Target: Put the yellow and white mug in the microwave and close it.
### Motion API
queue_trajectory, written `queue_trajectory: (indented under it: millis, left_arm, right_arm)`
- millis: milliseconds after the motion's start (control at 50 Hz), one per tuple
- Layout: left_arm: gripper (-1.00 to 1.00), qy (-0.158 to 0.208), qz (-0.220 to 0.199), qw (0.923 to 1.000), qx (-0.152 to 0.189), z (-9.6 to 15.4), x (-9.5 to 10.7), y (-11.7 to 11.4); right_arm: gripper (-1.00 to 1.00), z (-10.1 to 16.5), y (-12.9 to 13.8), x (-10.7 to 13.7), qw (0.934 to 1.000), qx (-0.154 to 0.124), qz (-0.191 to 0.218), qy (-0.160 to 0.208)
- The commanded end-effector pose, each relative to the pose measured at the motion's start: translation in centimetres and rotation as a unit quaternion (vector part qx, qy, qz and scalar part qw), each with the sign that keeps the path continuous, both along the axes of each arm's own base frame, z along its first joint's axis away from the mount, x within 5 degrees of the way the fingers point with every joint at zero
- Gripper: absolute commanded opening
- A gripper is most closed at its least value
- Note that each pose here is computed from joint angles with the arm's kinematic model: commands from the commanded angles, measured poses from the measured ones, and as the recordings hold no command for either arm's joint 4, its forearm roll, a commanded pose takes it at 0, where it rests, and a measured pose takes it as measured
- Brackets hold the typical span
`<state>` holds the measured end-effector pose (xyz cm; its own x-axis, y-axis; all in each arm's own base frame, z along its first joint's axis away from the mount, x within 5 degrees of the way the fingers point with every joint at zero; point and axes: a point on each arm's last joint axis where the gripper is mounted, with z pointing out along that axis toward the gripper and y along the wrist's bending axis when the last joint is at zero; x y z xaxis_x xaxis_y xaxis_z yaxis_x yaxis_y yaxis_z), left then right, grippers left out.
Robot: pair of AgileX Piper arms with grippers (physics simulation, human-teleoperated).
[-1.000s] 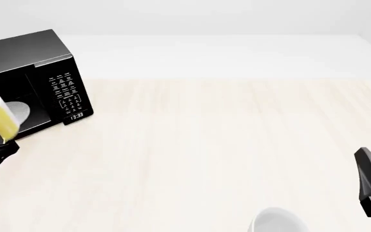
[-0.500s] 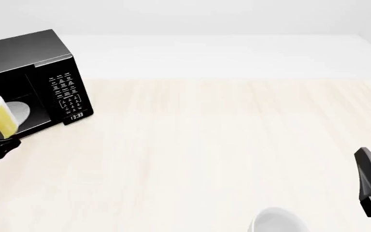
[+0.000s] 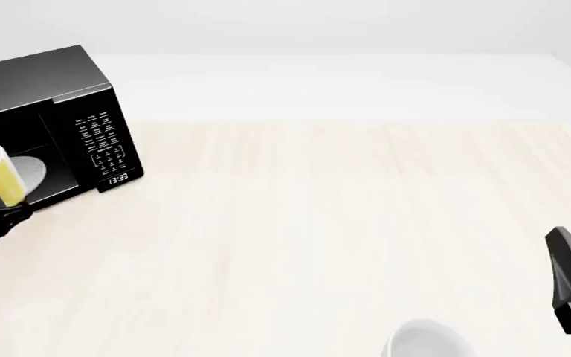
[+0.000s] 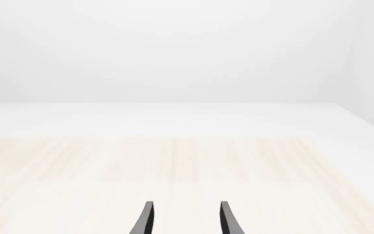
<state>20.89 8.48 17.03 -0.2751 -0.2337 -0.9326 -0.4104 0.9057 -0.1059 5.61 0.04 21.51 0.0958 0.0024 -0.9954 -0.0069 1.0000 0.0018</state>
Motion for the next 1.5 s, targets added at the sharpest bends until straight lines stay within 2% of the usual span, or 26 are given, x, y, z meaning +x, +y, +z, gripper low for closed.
queue_trajectory:
  millis: [20,540,940,1500]
  left_arm:
    - [-1.0,0.001,0.004,1.0,0.005,-0.4,1.2,0.8]
    - [-1.0,-0.01,0.02,0.9997,0.007,0.1,3.0,2.4]
    - [-1.0,-0.021,0.036,0.9991,0.002,0.6,5.1,4.2]
    - [-1.0,-0.014,0.048,0.9988,0.002,-0.6,8.2,6.6]
  right_arm:
    - [1.0,0.0,0.0,0.0,1.0,0.0,0.0,0.0]
    - [1.0,0.0,0.0,0.0,1.0,0.0,0.0,0.0]
    - [1.0,0.0,0.0,0.0,1.0,0.0,0.0,0.0]
    - [1.0,0.0,0.0,0.0,1.0,0.0,0.0,0.0]
